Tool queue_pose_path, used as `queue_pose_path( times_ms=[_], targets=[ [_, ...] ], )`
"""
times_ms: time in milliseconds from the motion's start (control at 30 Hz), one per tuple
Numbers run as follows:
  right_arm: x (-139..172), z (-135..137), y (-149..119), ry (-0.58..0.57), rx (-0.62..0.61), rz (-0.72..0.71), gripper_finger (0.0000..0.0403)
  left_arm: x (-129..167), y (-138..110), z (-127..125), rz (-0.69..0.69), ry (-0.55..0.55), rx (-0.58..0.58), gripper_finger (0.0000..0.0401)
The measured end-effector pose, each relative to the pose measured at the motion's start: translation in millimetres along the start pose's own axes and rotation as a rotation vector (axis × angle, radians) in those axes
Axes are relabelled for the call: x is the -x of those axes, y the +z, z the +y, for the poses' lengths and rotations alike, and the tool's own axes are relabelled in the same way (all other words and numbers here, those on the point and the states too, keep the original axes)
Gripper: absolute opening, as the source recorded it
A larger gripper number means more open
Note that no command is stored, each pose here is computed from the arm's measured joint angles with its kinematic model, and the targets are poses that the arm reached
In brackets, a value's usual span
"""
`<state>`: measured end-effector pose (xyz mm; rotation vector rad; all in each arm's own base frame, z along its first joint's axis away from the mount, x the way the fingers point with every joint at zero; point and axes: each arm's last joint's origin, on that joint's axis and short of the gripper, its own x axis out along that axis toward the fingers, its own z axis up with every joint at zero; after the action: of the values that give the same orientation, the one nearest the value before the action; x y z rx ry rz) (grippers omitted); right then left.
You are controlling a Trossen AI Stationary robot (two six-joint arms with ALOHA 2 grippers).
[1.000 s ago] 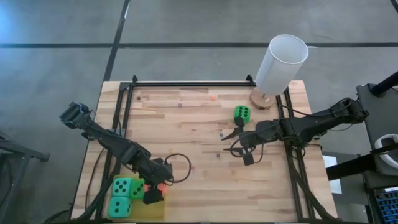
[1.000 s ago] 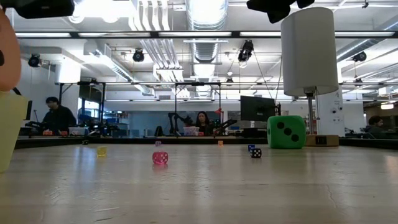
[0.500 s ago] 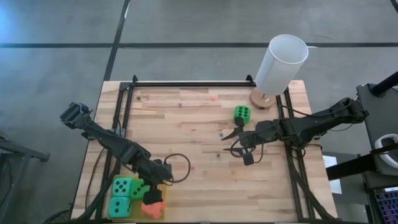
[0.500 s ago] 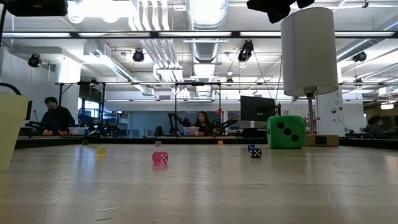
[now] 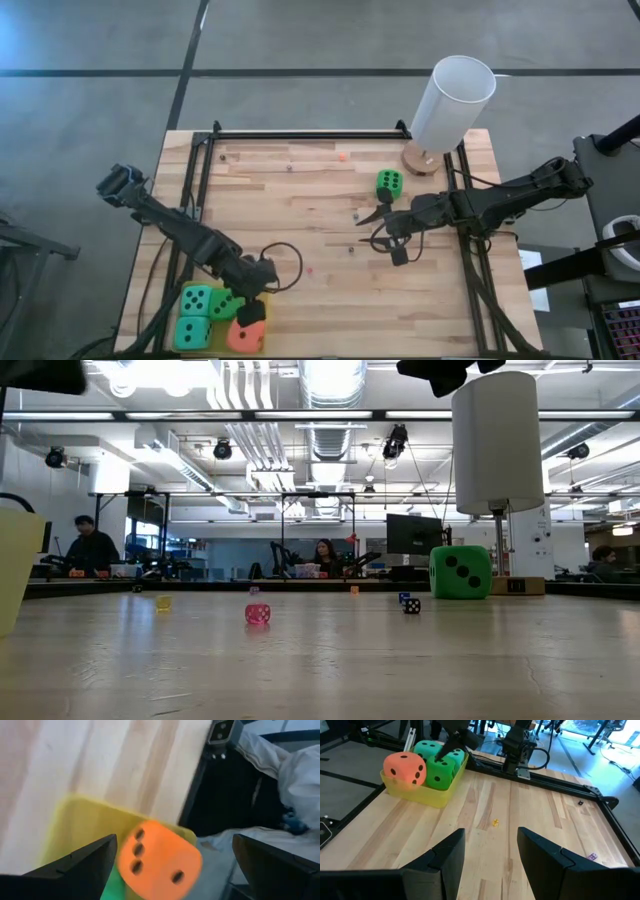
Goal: Pick & Place Dice
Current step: Put the large orange dice into the yellow bin
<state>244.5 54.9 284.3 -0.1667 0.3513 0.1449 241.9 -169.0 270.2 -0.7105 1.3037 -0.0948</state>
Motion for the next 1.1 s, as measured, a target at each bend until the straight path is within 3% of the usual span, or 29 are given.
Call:
queue_pose_path(
  times_ms=[233,400,567,1100],
  targets=[
    [0,0,0,0.0,0.001,0.0,0.018,-7,-18,-11,0.018,-0.024,0.14,0.0399],
    [0,0,0,0.0,0.001,-0.001,0.018,-26,-18,-15,0.012,-0.044,0.134,0.0399],
    [0,0,0,0.0,0.001,-0.001,0.018,-41,-19,-22,0.097,-0.101,0.166,0.0399],
    [0,0,0,0.0,0.0,-0.001,0.018,-38,-33,-36,0.137,-0.135,0.183,0.0399]
  ],
)
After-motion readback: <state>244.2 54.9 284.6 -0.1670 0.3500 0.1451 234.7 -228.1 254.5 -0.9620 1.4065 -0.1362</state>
